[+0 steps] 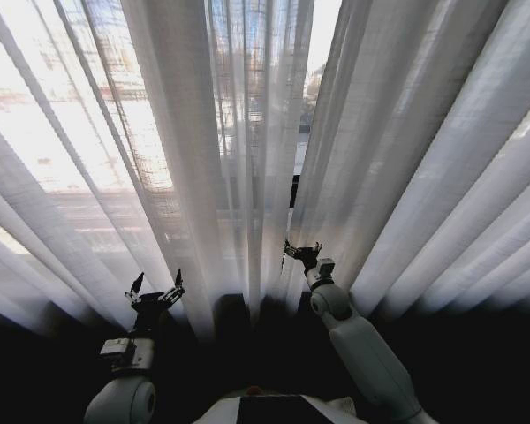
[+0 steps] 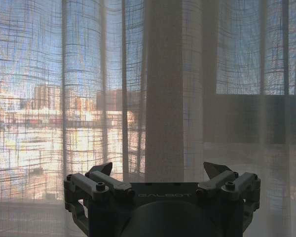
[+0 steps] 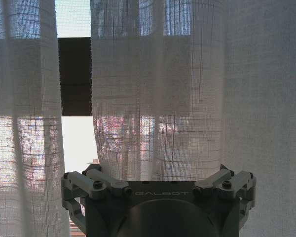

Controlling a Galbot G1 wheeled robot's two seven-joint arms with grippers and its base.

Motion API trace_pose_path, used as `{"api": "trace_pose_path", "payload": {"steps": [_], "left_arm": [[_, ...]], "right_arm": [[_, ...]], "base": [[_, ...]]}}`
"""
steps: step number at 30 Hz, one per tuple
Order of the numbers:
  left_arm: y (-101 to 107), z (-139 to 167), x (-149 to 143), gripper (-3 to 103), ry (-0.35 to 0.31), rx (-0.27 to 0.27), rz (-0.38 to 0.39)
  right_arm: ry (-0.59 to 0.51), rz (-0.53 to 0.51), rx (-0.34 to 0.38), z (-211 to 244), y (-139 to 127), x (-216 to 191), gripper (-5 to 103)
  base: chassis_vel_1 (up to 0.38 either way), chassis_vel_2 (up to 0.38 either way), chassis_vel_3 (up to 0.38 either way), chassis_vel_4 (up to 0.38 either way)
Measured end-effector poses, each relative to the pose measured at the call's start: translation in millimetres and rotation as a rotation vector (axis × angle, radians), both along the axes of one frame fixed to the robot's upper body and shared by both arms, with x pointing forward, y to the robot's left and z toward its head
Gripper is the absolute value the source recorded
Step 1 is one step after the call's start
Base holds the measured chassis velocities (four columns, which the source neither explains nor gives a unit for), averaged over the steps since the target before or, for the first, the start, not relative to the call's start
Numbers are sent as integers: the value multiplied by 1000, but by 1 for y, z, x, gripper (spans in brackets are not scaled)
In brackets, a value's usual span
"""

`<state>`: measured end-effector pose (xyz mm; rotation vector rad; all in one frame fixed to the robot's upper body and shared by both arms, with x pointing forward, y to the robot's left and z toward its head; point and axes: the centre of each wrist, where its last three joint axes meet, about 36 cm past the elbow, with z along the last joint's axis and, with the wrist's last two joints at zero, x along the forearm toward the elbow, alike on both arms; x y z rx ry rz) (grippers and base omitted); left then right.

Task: Open the curtains by pulling them apart, changing their state from closed to fully open.

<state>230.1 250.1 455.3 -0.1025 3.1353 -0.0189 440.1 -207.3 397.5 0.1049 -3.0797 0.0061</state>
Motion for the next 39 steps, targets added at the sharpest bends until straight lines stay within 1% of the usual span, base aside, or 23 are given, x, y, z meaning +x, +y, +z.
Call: {"api": "trace_pose_path", "payload": {"steps": [6, 10, 11, 16, 17, 20, 23, 24, 27, 28, 29, 30, 34, 36, 39], "left_arm": [[-4, 6, 10, 100, 4, 3, -20], [-7, 12, 15, 100, 0, 0, -29], [-7, 14, 15, 100, -3, 1, -31], [-6, 19, 16, 100, -7, 8, -34], [-6, 19, 17, 100, -9, 8, -34], [-6, 20, 18, 100, -11, 7, -37], [-8, 20, 18, 100, -10, 4, -44], [-8, 20, 18, 100, -10, 4, -44], [-9, 22, 16, 100, -11, 9, -49], [-10, 22, 15, 100, -10, 10, -49], [-10, 23, 14, 100, -9, 10, -49], [-10, 23, 14, 100, -9, 10, -49], [-10, 22, 12, 100, -2, 13, -49], [-10, 22, 12, 100, -2, 13, -49], [-10, 22, 10, 100, 1, 12, -46]], "right_arm": [[-6, -31, -15, 2, -5, -6, 100], [-8, -67, -40, 1, -7, -1, 100], [-8, -89, -49, 3, -9, 4, 100], [-19, -132, -67, 9, -17, 16, 100], [-21, -142, -70, 9, -17, 17, 103], [-24, -159, -73, 11, -19, 19, 100], [-29, -174, -75, 12, -21, 18, 86], [-29, -174, -75, 12, -21, 18, 86], [-34, -184, -67, 14, -24, 16, 70], [-37, -184, -62, 16, -24, 14, 70], [-40, -182, -58, 17, -23, 12, 64], [-40, -182, -58, 17, -23, 12, 64], [-51, -166, -42, 23, -22, 4, 43], [-52, -161, -42, 24, -23, 3, 43], [-51, -140, -46, 25, -28, -4, 27]], "base": [[0, 0, 0, 0], [0, 0, 0, 0], [0, 0, 0, 0], [0, 0, 0, 0], [0, 0, 0, 0], [0, 0, 0, 0], [0, 0, 0, 0], [0, 0, 0, 0], [0, 0, 0, 0], [0, 0, 0, 0], [0, 0, 0, 0], [0, 0, 0, 0], [0, 0, 0, 0], [0, 0, 0, 0], [0, 0, 0, 0]]}}
